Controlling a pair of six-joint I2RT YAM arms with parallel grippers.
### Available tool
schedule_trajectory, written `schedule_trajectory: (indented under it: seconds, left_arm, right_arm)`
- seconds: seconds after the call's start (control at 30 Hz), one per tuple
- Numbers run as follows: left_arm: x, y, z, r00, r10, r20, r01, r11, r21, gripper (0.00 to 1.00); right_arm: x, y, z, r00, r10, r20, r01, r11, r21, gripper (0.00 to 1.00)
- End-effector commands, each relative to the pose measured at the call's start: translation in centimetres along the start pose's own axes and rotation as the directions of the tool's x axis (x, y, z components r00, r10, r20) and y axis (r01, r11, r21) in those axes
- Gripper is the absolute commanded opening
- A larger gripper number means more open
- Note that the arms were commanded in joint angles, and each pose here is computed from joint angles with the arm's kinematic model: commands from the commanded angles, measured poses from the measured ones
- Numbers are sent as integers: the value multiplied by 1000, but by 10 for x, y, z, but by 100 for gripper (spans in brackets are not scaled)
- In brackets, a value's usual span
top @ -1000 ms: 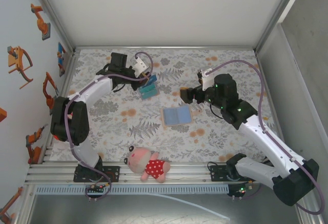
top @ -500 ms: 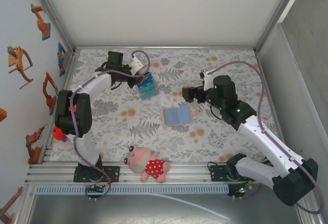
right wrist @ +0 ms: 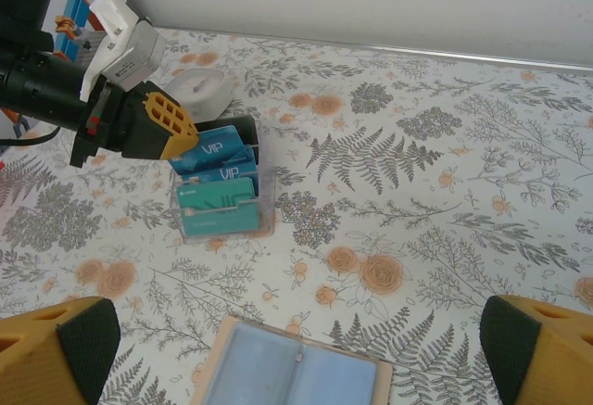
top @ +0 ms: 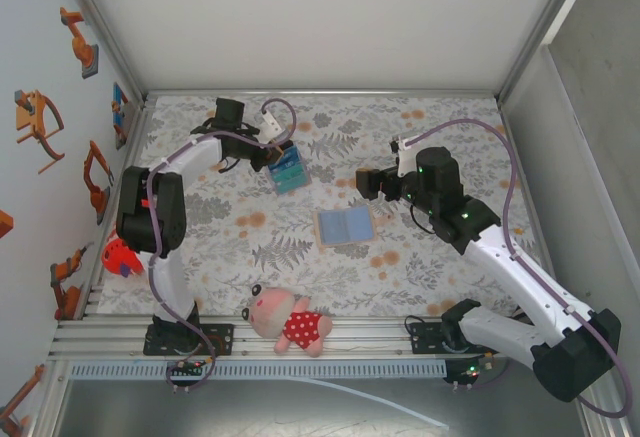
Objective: Take the credit cards out of the card holder
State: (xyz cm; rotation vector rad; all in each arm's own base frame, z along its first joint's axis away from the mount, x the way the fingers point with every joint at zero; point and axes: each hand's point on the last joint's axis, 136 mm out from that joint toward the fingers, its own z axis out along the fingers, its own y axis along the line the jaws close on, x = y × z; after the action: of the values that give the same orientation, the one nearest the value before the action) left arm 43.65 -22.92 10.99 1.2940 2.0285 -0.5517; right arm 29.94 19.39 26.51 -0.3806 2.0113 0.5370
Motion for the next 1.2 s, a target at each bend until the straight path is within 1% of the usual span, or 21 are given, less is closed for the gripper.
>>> schedule_trajectory:
  seconds: [0.0,0.27,0.5,0.6,0.7,0.83,0.9,1.0,1.07,1.13,1.17]
  left_arm:
    - [2,3,0,1000,22,-9,-22,1000,19,0]
    - [6,1,4,1000,20,-22,-20,999,37,1]
    - [2,0,1,1000,15,-14,-14,999,34,27]
    - [-6,0,-7,1000,15,4,-15,1000,23,30]
    - [-15,-2,-16,1000,-2,23,1,1000,9,34]
    - [-32,-14,-36,997,-16,75,17,1000,-12,44]
    - [-40,-22,-46,994,-21,108,24,999,-31,50]
    - [-45,-38,-59,988,-44,145,55,996,-70,64]
    - [-48,-47,-69,980,-80,182,103,988,-117,79]
    - [-51,-58,-78,964,-128,235,161,979,-123,87]
    - [-51,-64,-83,953,-158,260,195,973,-122,92]
  right_arm:
    - [-5,-2,0,1000,8,29,-9,1000,13,99]
    - [-1,-2,2,1000,14,20,-14,1000,12,99]
    - [5,-3,6,1000,19,-4,-19,1000,12,99]
    - [11,-3,9,999,28,-30,-28,1000,10,99]
    - [18,-1,13,997,42,-62,-42,999,0,91]
    - [35,-3,19,991,61,-123,-60,998,8,75]
    - [42,-5,22,986,68,-150,-65,998,23,72]
    - [56,-5,26,977,71,-199,-64,997,43,65]
    - [66,-3,29,968,67,-242,-53,997,64,57]
    - [77,0,31,957,56,-285,-34,996,82,52]
    - [83,2,32,950,48,-308,-22,996,87,51]
